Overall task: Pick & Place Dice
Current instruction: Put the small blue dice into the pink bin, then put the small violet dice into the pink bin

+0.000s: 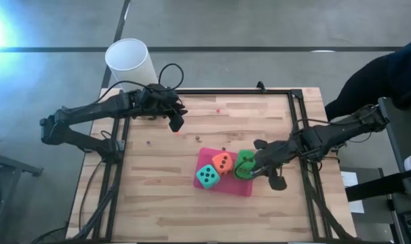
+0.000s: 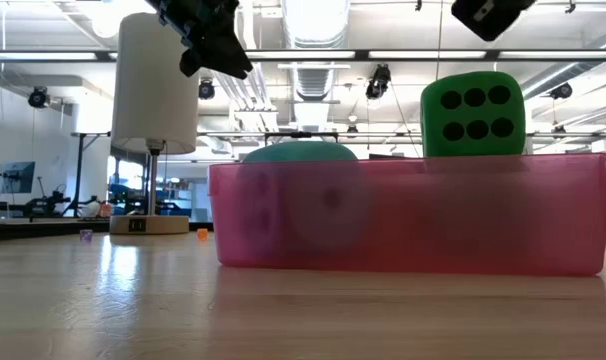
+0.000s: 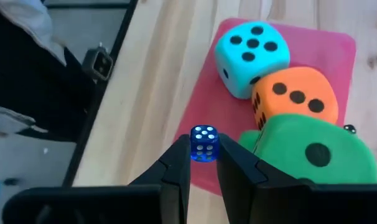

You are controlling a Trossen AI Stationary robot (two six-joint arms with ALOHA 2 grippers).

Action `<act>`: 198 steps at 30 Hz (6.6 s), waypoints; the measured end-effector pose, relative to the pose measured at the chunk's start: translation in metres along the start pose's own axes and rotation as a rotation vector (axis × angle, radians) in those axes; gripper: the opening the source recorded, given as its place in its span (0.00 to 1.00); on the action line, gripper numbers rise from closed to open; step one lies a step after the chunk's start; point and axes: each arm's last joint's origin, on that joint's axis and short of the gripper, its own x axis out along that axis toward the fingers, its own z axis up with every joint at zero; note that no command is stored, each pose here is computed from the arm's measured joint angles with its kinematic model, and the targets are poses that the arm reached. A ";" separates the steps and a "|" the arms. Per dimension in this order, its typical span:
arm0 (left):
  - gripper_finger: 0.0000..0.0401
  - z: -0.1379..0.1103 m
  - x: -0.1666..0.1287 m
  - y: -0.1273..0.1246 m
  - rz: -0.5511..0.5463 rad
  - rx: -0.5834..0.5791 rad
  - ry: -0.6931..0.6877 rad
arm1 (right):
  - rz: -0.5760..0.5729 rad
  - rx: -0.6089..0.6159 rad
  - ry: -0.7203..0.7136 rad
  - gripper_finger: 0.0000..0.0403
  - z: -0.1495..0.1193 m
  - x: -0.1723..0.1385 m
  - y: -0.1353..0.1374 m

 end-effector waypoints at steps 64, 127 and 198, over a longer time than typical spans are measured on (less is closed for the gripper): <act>0.30 -0.001 0.000 0.000 0.002 0.029 0.011 | 0.058 0.015 0.055 0.40 -0.021 0.078 0.004; 0.32 -0.065 0.006 0.013 0.145 -0.109 0.491 | -0.193 -0.026 -0.100 0.28 0.055 -0.057 0.026; 0.30 -0.213 0.039 0.062 0.446 -0.649 0.809 | -0.364 -0.028 -0.233 0.23 0.050 -0.086 0.020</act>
